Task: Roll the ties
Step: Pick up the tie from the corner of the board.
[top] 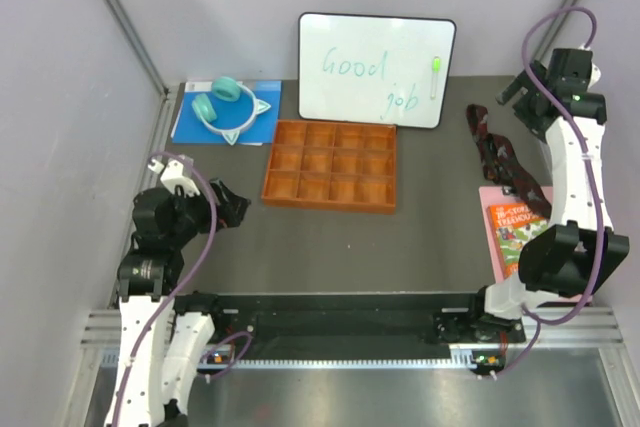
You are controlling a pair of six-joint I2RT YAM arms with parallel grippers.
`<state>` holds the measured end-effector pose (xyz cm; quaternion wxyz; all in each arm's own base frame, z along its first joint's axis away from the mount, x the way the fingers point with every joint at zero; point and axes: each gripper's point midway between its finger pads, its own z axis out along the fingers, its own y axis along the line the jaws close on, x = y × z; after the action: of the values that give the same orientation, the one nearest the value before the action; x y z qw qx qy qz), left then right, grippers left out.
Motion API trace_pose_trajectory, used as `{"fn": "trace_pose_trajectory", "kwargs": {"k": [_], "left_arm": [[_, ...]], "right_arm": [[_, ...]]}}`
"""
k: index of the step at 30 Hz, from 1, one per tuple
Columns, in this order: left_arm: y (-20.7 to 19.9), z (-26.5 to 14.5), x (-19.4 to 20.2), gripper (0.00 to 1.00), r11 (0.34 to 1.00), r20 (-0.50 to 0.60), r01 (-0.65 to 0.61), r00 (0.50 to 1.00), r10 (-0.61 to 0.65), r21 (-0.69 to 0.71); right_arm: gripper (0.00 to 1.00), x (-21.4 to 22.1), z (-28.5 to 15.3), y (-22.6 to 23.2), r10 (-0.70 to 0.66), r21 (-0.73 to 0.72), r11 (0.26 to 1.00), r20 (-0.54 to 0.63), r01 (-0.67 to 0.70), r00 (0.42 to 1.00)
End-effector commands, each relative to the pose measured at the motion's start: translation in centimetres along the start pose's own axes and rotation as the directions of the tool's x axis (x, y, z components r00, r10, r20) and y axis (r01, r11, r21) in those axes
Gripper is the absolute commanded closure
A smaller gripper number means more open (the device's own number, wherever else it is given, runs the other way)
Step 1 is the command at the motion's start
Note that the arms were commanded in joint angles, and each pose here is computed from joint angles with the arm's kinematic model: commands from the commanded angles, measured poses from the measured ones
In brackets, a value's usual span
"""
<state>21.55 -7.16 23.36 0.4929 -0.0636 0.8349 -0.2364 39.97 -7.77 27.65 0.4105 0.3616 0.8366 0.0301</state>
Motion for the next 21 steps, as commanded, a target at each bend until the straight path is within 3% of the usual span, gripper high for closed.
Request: {"fn": "trace_pose_trajectory", "kwargs": {"k": [1, 6, 21], "left_arm": [[-0.9, -0.3, -1.6, 0.01, 0.999, 0.08, -0.039, 0.996, 0.036, 0.038], [-0.6, -0.1, -1.3, 0.01, 0.999, 0.06, -0.029, 0.998, 0.027, 0.028], [0.3, 0.7, -0.9, 0.01, 1.0, 0.026, -0.003, 1.0, 0.004, -0.012]], "right_arm": [[0.01, -0.1, 0.2, 0.3, -0.051, 0.01, 0.999, 0.025, 0.051, 0.998], [0.01, 1.4, 2.7, 3.1, -0.106, -0.094, 0.991, -0.083, 0.098, 0.991], [0.05, 1.8, 12.7, 3.4, -0.174, 0.047, 0.981, -0.195, 0.186, 0.965]]}}
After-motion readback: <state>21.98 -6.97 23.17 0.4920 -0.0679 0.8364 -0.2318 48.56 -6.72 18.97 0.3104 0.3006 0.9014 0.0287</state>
